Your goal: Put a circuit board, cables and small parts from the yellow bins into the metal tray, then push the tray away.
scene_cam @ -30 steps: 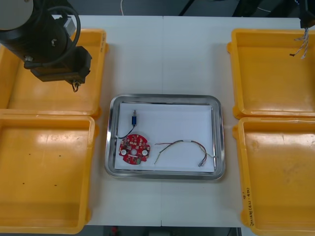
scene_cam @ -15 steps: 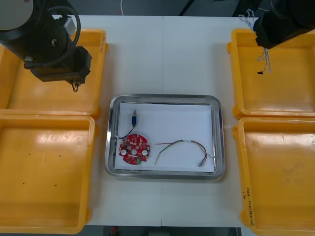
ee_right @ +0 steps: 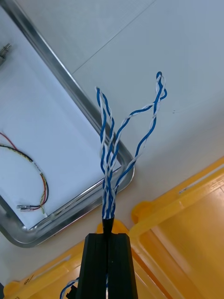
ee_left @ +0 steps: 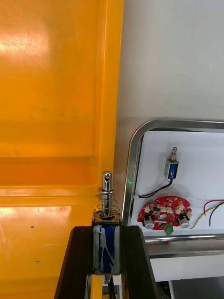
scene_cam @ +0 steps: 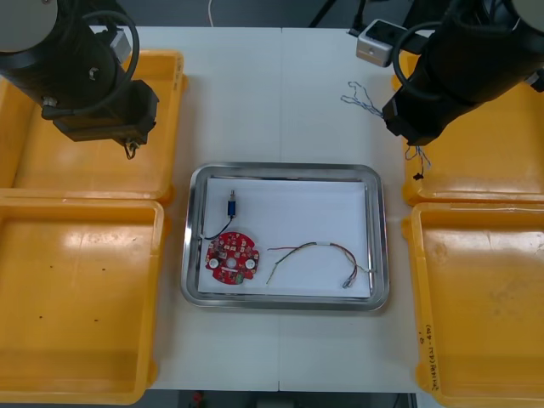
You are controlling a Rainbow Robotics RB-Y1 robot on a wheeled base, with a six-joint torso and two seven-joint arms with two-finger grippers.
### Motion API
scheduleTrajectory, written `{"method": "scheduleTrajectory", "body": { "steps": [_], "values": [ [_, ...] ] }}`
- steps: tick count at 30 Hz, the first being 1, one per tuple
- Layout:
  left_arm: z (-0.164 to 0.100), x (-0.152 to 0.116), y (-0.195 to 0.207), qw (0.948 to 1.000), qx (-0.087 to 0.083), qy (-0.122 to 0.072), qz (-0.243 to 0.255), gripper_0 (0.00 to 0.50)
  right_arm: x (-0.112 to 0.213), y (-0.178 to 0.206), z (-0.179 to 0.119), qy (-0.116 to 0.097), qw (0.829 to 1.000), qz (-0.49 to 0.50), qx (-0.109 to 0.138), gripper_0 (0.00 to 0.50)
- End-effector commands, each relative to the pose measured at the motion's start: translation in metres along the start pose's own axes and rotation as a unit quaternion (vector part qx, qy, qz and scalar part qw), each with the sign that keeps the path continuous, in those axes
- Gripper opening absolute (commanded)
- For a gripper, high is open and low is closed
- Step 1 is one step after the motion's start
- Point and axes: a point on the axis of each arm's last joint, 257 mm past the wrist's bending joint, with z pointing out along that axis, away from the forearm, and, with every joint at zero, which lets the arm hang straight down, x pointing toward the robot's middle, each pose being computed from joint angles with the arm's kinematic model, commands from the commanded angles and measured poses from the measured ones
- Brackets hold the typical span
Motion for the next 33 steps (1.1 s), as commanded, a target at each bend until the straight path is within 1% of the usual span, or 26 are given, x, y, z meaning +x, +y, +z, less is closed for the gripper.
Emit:
{"method": "scheduleTrajectory", "body": {
  "steps": [1,4,6,11,13,16,18,20,24,27,29,31,33],
  "values": [
    [-0.009,-0.005,-0.001,0.9993,0.007,-0.018,0.034,0.0,0.011,0.015,0.004,0.023,0.996,-0.087,0.008,0.0],
    [-0.009,-0.005,0.0,0.9993,0.006,-0.017,0.033,0.0,0.014,0.02,0.01,0.036,0.989,-0.141,0.018,0.0],
    [-0.009,-0.005,-0.001,0.9993,0.007,-0.017,0.034,0.0,0.017,0.023,0.016,0.044,0.985,-0.165,0.017,0.0],
    [-0.009,-0.005,0.0,0.9993,0.006,-0.017,0.034,0.0,0.012,0.031,0.026,0.047,0.975,-0.217,0.017,0.0],
    [-0.009,-0.005,0.0,0.9993,0.006,-0.017,0.033,0.0,0.007,0.037,0.031,0.042,0.97,-0.239,0.013,0.0],
    [-0.009,-0.005,-0.001,0.9993,0.007,-0.018,0.034,0.0,-0.002,0.046,0.038,0.03,0.967,-0.252,0.006,0.0],
    [-0.009,-0.005,0.0,0.9993,0.006,-0.017,0.032,0.0,-0.006,0.053,0.045,0.026,0.966,-0.257,0.001,0.0],
    [-0.009,-0.005,-0.001,0.9993,0.007,-0.018,0.034,0.0,-0.011,0.06,0.052,0.021,0.964,-0.266,0.0,0.0],
    [-0.009,-0.006,0.0,0.9993,0.006,-0.018,0.032,0.0,-0.021,0.072,0.066,0.01,0.958,-0.285,0.009,0.0],
    [-0.009,-0.006,0.0,0.9993,0.006,-0.018,0.032,0.0,-0.021,0.077,0.076,0.011,0.956,-0.293,0.008,0.0],
    [-0.009,-0.006,0.0,0.9993,0.005,-0.018,0.032,0.0,-0.019,0.081,0.083,0.014,0.955,-0.296,-0.001,0.0],
    [-0.009,-0.005,0.0,0.9993,0.006,-0.017,0.031,0.001,-0.017,0.081,0.088,0.018,0.955,-0.296,-0.006,0.0],
    [-0.009,-0.005,0.001,0.9994,0.006,-0.017,0.031,0.0,-0.017,0.081,0.091,0.017,0.955,-0.295,-0.009,0.0]
  ]
}}
